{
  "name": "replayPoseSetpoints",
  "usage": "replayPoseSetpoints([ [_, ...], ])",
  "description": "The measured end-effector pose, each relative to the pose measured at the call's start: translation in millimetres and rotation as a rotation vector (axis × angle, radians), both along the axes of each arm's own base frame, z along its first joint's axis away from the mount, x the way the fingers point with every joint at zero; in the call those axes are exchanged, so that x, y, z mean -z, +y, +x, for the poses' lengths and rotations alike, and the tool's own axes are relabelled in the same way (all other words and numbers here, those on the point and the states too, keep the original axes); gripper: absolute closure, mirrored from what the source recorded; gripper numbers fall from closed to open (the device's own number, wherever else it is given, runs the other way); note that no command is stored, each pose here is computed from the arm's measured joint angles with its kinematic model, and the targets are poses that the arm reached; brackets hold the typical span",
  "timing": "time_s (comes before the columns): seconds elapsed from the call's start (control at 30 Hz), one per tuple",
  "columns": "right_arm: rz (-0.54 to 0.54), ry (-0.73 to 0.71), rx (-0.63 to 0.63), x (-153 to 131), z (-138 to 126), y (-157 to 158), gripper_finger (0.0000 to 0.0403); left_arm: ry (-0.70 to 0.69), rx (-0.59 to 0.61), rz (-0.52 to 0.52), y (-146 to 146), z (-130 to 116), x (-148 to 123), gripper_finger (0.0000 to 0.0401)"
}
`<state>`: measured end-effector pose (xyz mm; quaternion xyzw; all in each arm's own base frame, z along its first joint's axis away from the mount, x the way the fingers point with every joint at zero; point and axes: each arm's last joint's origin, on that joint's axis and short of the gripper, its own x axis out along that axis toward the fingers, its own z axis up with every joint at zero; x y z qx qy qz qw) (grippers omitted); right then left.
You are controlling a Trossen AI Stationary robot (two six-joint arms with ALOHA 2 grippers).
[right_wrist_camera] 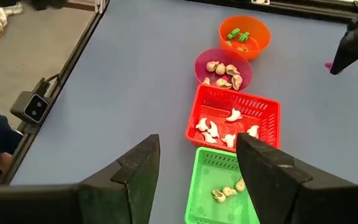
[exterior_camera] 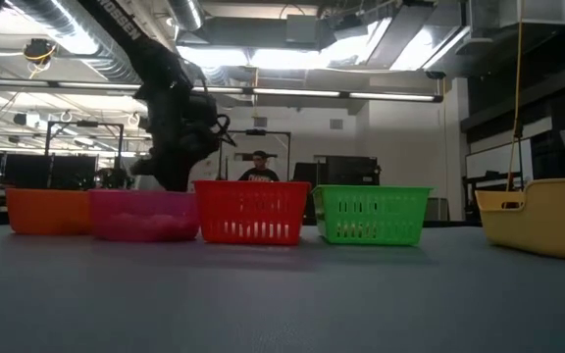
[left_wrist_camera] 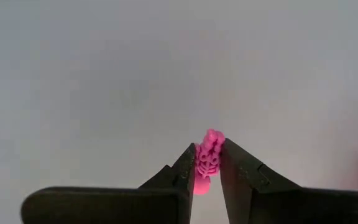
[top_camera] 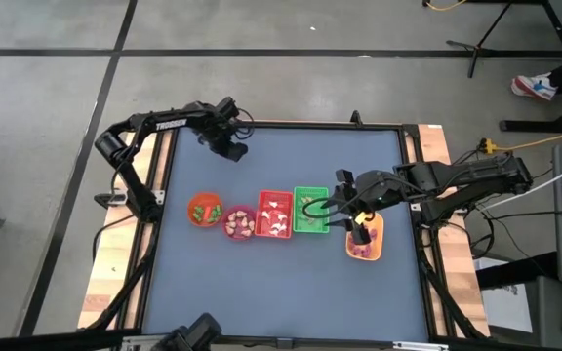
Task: Sort Halloween decoration
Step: Put the pink skeleton toy into the yellow bin
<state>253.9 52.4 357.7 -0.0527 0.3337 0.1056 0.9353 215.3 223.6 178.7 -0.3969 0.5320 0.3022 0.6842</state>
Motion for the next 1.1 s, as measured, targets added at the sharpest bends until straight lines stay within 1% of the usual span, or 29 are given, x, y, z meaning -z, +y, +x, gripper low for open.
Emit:
replayPoseSetpoints([
  [0.13, 0.059, 0.031, 0.053, 3, 2, 0, 0.0192, -0.083, 0.047, -0.059, -12, 14, -2, 0.0360],
  [0.2, 0.082, 0.039, 0.069, 3, 2, 2, 0.0192, -0.120, 0.079, -0.062, -20, 25, -2, 0.0360],
  [0.3, 0.080, 0.053, 0.063, 2, -5, 8, 0.0192, -0.184, 0.149, -0.038, -34, 44, -5, 0.0360],
  [0.43, 0.066, 0.067, 0.090, -6, -29, 13, 0.0192, -0.294, 0.216, -0.015, -56, 71, -9, 0.0360],
  [0.57, 0.002, 0.066, 0.176, -13, -55, 15, 0.0192, -0.434, 0.263, 0.035, -80, 100, -18, 0.0360],
  [0.63, -0.034, 0.059, 0.244, -15, -69, 15, 0.0192, -0.519, 0.290, 0.060, -93, 114, -23, 0.0360],
  [0.73, -0.103, 0.057, 0.399, -14, -86, 16, 0.0192, -0.658, 0.316, 0.121, -115, 134, -34, 0.0360],
  [0.83, -0.163, 0.033, 0.578, -10, -99, 18, 0.0192, -0.797, 0.330, 0.216, -141, 152, -47, 0.0360],
  [0.9, -0.155, -0.020, 0.681, -4, -103, 21, 0.0192, -0.887, 0.335, 0.291, -158, 161, -57, 0.0360],
  [0.97, -0.145, -0.084, 0.751, 6, -103, 26, 0.0192, -0.962, 0.334, 0.365, -176, 167, -65, 0.0360],
  [1.1, -0.102, -0.218, 0.822, 30, -97, 37, 0.0192, -1.063, 0.314, 0.498, -210, 173, -78, 0.0360],
])
